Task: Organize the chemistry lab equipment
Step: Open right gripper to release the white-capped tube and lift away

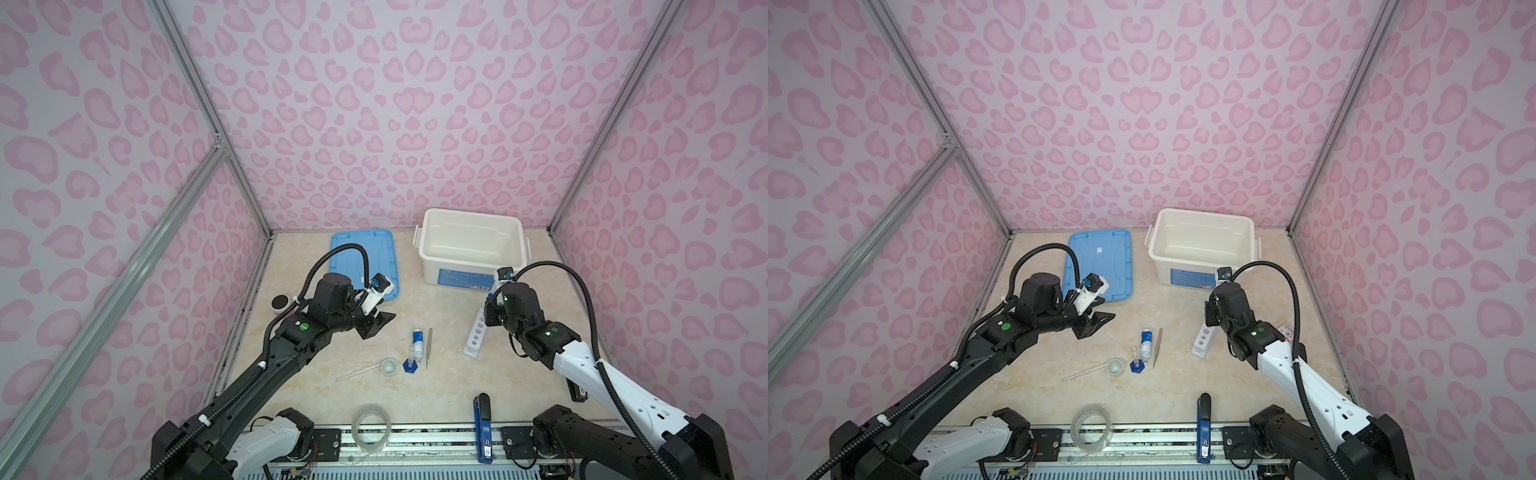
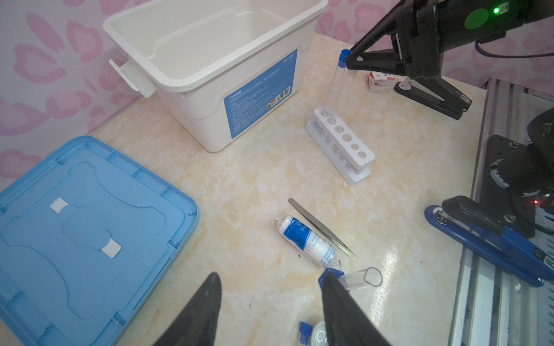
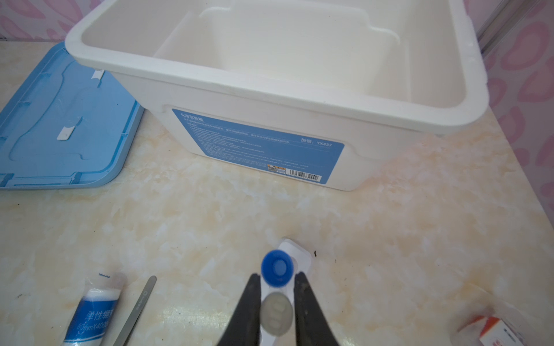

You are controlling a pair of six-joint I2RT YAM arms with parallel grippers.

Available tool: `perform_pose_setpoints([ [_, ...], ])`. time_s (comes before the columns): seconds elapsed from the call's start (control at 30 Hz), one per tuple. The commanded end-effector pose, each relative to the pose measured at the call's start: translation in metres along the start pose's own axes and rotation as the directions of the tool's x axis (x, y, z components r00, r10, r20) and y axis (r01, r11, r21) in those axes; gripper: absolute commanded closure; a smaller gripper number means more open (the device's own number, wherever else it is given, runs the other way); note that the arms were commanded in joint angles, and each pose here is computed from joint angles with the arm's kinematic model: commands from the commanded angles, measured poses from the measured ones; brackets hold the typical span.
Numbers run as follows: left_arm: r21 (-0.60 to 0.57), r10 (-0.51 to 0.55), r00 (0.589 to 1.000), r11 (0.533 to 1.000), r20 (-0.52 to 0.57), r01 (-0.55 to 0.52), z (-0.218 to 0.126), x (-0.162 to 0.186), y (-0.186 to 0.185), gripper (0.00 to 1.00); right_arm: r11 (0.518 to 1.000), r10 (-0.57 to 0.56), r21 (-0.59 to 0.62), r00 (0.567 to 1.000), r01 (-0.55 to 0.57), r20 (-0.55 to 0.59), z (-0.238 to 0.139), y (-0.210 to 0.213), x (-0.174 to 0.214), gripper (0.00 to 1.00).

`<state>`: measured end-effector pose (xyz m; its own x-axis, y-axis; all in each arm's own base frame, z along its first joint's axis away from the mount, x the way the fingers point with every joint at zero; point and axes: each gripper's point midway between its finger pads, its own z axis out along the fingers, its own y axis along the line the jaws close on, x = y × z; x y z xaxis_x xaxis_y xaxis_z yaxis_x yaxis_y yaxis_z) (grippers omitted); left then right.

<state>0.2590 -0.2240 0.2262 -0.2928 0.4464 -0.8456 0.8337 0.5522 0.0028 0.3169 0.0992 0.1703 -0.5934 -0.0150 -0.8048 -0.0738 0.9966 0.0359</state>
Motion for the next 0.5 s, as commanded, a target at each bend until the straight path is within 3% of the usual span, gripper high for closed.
perform_pose_setpoints([
  [0.0, 0.010, 0.009, 1.000, 1.000, 0.012, -0.010, -0.003, -0.004, -0.003, 0.44, 1.000, 0.001, -0.004, 1.000, -0.001, -0.013, 0.002, 0.000, 0.005, 0.79],
  [0.47, 0.005, 0.006, 0.999, 1.000, -0.034, -0.006, 0.002, 0.007, 0.000, 0.44, 1.000, -0.021, -0.020, 1.000, 0.021, 0.002, -0.005, 0.005, -0.012, 0.79],
])
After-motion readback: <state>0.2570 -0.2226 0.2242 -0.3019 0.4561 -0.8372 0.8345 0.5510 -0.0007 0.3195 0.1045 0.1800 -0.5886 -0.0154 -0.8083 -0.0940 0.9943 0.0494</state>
